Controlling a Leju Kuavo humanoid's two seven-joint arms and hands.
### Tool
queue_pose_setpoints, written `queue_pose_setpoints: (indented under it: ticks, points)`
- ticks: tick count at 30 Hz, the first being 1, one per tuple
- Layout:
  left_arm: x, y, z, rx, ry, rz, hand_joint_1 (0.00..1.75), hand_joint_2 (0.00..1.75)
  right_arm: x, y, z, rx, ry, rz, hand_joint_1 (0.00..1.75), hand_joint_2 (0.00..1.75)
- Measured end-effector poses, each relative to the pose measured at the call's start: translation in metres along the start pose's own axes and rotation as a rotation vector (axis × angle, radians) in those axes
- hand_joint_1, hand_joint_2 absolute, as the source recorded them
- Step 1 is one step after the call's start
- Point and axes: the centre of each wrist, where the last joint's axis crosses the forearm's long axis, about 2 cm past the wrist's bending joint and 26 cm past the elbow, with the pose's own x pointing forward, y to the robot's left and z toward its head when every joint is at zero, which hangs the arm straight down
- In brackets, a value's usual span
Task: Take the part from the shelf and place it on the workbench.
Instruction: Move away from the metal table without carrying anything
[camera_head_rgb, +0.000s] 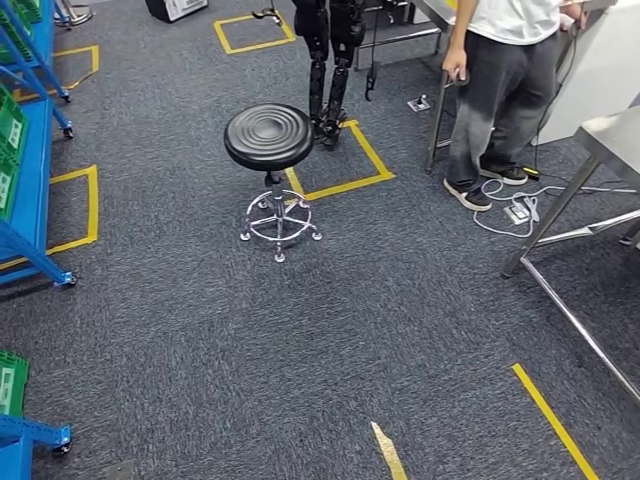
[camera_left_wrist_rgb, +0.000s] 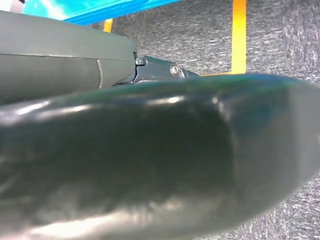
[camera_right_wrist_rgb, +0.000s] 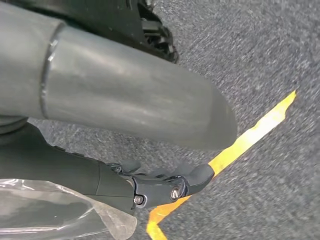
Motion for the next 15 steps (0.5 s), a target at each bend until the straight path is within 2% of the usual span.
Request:
queue_pose_setpoints:
  ticks: [15]
  points:
    - [0.0014, 0.0002, -0.0007, -0.010, -0.005, -0.032, 0.00, 0.00, 0.0011, 0.0027, 0.0001, 0.007, -0.019, 0.045, 0.00, 0.00]
